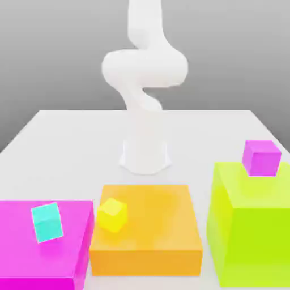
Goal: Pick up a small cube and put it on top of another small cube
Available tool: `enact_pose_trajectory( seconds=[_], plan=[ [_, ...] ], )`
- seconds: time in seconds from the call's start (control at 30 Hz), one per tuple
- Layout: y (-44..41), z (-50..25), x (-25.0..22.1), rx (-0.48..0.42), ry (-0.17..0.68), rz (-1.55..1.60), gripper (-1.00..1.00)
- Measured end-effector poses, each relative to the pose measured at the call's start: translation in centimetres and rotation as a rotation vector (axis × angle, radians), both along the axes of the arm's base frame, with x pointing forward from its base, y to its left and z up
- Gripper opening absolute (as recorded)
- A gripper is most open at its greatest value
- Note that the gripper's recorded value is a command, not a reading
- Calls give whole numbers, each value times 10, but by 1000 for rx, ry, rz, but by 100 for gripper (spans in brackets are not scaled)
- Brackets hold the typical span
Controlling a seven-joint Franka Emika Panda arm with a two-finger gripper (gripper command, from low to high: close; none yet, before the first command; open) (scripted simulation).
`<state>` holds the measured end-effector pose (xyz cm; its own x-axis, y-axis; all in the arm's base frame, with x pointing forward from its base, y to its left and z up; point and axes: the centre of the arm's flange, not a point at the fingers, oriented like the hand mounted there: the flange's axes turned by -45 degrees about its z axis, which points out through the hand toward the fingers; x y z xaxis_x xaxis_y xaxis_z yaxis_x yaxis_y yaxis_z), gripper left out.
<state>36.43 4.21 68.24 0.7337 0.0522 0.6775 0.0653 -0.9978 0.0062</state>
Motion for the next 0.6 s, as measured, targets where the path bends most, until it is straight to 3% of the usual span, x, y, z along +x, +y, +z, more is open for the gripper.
enact_pose_trajectory(
  seconds=[0.23, 0.47, 0.6],
  plan=[
    [165, -159, 23, -16, 279, 293, 0],
    [289, -325, -63, -59, 579, 543, 0],
    [300, -375, -93, -59, 674, 538, 0]
  ],
)
